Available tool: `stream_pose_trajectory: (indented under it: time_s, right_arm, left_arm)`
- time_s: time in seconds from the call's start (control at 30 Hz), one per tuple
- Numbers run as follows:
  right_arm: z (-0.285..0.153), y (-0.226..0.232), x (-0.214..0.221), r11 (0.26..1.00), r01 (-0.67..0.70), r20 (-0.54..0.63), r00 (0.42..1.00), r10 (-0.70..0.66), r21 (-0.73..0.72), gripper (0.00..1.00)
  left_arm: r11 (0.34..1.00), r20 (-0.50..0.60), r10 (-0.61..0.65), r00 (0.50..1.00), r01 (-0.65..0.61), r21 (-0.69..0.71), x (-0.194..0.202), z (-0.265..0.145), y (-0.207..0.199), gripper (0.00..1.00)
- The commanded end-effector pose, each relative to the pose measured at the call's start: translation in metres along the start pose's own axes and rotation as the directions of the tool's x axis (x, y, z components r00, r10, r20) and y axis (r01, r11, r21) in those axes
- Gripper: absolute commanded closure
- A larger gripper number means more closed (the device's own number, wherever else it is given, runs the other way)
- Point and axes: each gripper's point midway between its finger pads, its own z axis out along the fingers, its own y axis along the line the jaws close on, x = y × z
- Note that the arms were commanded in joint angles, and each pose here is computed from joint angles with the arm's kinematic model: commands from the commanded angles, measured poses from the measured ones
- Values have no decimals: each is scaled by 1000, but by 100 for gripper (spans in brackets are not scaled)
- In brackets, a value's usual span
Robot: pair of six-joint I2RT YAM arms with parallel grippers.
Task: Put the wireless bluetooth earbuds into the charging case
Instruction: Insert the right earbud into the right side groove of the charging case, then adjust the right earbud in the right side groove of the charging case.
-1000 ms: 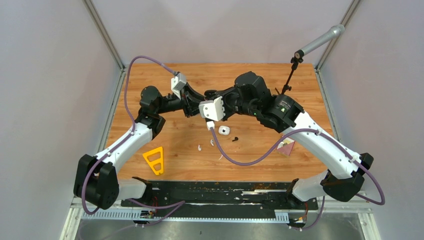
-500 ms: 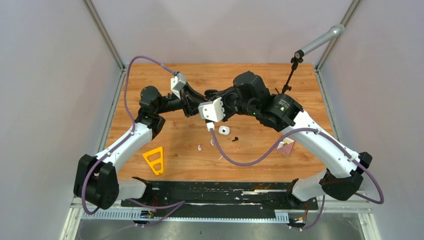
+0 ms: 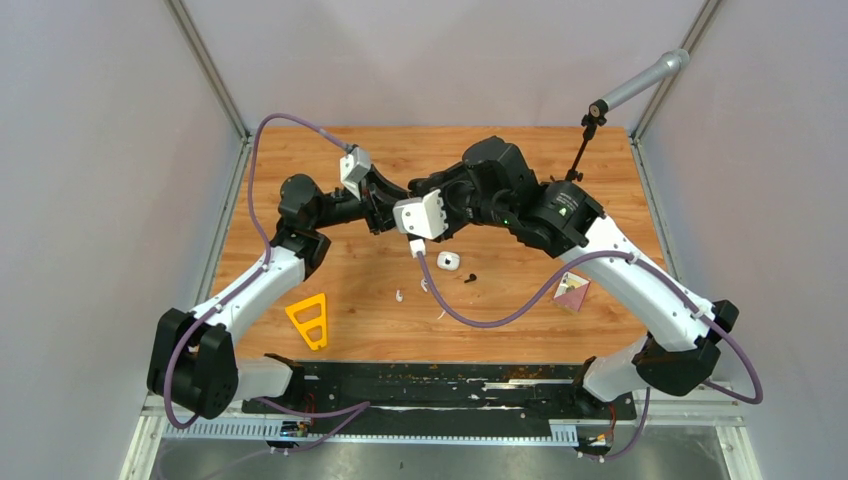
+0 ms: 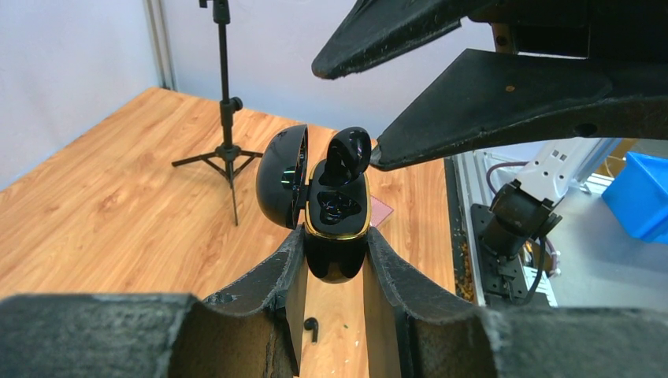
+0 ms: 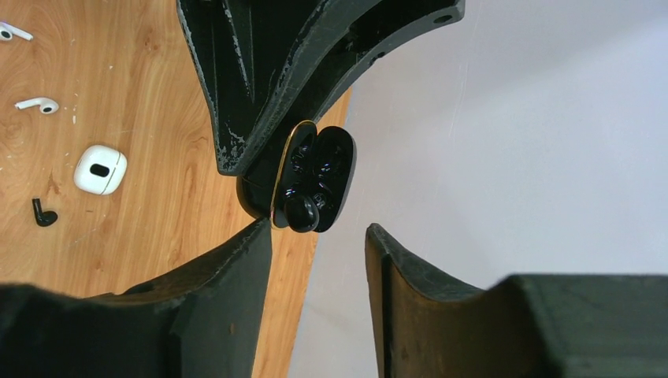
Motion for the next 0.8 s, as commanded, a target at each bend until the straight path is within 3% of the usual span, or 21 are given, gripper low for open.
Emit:
stream_pose_trajectory:
  time_s: [0.0,0.13,0.23,0.43,0.57,0.77]
  right_arm:
    - [-13,-16,-5,998,-32,2,999,32,45,50]
    - [-30,-27,-5,991,-127,20,992,126,43,31]
    - [-40,-22,1,966,-256,23,966,256,-21,24]
    - [-30,-8,17,790,-593,27,797,604,-158,20]
    - [-23,8,4,692,-661,54,711,701,-292,21]
    - [-14,10,-4,562,-755,46,583,811,-339,20]
  left_arm:
    - [998,36,67,997,-67,5,-13,0,-4,100]
    - [998,38,68,997,-68,-6,-11,-1,-2,100]
    - [997,44,74,996,-74,0,-11,-1,-3,100]
    - [991,64,130,989,-131,19,-16,-3,-10,100]
    - [987,90,157,983,-159,9,-22,-5,-14,100]
    - [986,105,168,980,-169,-2,-18,-13,-23,100]
